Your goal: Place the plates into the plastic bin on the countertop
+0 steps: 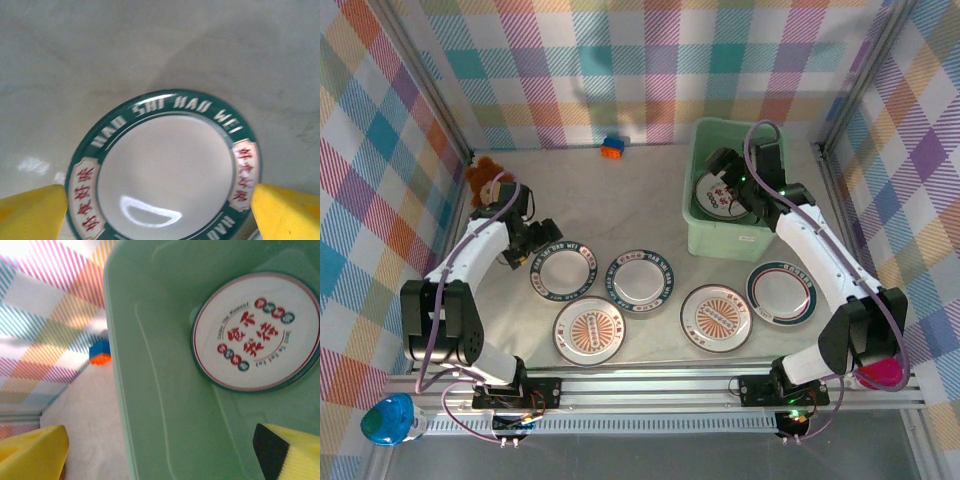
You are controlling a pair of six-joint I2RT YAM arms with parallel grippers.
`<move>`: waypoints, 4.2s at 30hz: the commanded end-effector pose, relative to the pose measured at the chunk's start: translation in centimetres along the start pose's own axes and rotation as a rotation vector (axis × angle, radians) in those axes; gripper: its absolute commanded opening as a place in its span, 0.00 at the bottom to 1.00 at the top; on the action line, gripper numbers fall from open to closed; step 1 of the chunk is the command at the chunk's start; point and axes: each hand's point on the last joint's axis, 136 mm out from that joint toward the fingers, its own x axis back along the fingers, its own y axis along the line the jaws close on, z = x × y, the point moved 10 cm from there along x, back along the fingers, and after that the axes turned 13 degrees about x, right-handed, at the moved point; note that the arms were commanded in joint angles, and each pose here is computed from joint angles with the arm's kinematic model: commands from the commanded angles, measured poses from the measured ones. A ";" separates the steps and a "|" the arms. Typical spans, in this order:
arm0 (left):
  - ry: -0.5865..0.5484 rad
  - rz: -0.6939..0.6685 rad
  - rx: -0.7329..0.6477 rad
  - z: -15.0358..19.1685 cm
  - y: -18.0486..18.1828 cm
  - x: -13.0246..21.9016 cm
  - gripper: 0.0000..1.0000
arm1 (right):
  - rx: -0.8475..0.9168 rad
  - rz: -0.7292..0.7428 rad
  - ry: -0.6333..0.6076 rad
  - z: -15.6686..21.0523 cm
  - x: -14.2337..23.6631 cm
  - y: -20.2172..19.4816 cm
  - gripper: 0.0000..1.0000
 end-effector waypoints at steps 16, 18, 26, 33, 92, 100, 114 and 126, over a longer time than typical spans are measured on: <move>0.117 -0.029 -0.034 3.0 4.0 -5.0 0.82 | -0.006 -0.079 0.070 2.5 3.4 -1.3 0.93; 0.132 -0.038 -0.043 3.1 4.2 -5.5 0.80 | -0.013 -0.074 0.062 2.6 3.9 -1.6 0.93; 0.145 -0.046 -0.050 3.3 4.5 -6.7 0.71 | -0.029 -0.043 0.036 3.1 5.1 -2.5 0.93; 0.147 -0.052 -0.048 3.5 4.7 -6.9 0.50 | -0.042 -0.031 0.026 3.5 5.7 -2.9 0.93; 0.053 1.228 -0.358 0.0 -21.9 18.1 0.00 | 0.151 -0.682 -0.116 -1.8 4.8 5.7 0.79; 0.103 1.231 -0.379 1.5 -22.7 17.6 0.00 | 0.114 -0.663 -0.137 -2.2 3.3 5.8 0.69; 0.067 1.142 -0.468 3.0 -23.4 17.7 0.00 | 0.022 -0.597 -0.154 -1.9 1.6 5.0 0.09; 0.087 1.120 -0.473 2.3 -25.6 15.4 0.05 | -0.040 -0.609 -0.157 -1.6 -0.9 4.8 0.00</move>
